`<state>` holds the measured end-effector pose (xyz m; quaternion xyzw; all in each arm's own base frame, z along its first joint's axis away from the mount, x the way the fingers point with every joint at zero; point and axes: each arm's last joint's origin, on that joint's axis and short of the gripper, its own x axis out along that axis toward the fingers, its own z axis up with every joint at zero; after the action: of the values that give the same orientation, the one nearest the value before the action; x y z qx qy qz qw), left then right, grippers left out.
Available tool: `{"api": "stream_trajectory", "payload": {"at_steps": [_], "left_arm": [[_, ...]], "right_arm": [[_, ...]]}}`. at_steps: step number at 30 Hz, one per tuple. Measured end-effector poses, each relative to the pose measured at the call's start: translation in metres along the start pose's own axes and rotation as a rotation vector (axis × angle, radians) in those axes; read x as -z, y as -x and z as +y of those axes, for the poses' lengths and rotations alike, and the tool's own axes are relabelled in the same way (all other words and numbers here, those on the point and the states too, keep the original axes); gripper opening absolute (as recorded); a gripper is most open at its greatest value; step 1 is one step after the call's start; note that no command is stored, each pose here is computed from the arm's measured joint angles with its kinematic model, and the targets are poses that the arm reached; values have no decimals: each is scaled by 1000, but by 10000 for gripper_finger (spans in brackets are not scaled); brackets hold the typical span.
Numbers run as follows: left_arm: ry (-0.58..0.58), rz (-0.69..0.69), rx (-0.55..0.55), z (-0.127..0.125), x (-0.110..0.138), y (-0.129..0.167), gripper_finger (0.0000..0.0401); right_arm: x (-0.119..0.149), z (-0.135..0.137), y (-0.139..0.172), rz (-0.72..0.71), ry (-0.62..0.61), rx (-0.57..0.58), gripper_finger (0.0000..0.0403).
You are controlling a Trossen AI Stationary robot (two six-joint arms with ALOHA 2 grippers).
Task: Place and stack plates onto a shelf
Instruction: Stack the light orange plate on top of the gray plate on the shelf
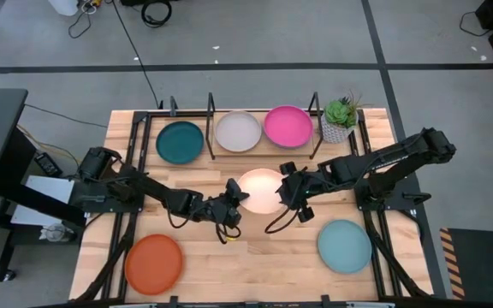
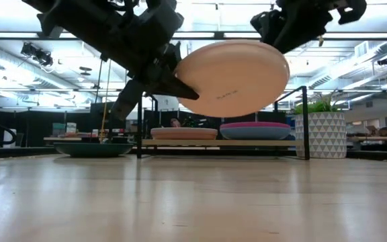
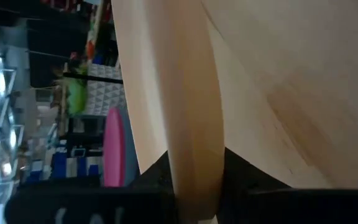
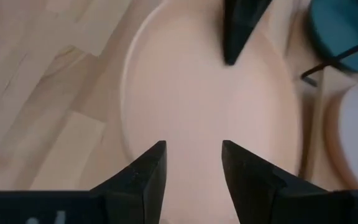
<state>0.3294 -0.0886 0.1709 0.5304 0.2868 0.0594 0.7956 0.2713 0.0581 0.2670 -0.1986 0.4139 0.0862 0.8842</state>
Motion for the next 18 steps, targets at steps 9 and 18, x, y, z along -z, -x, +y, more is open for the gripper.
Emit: {"api": "stream_trajectory", "payload": {"at_steps": [9,18], "left_arm": [[29,-5,20,0,2,-1,60],[96,-10,17,1,2,-2,60]], "right_arm": [[-2,1,20,-104,-10,-146,160],[1,8,-6,-7,22,-183,160]]}}
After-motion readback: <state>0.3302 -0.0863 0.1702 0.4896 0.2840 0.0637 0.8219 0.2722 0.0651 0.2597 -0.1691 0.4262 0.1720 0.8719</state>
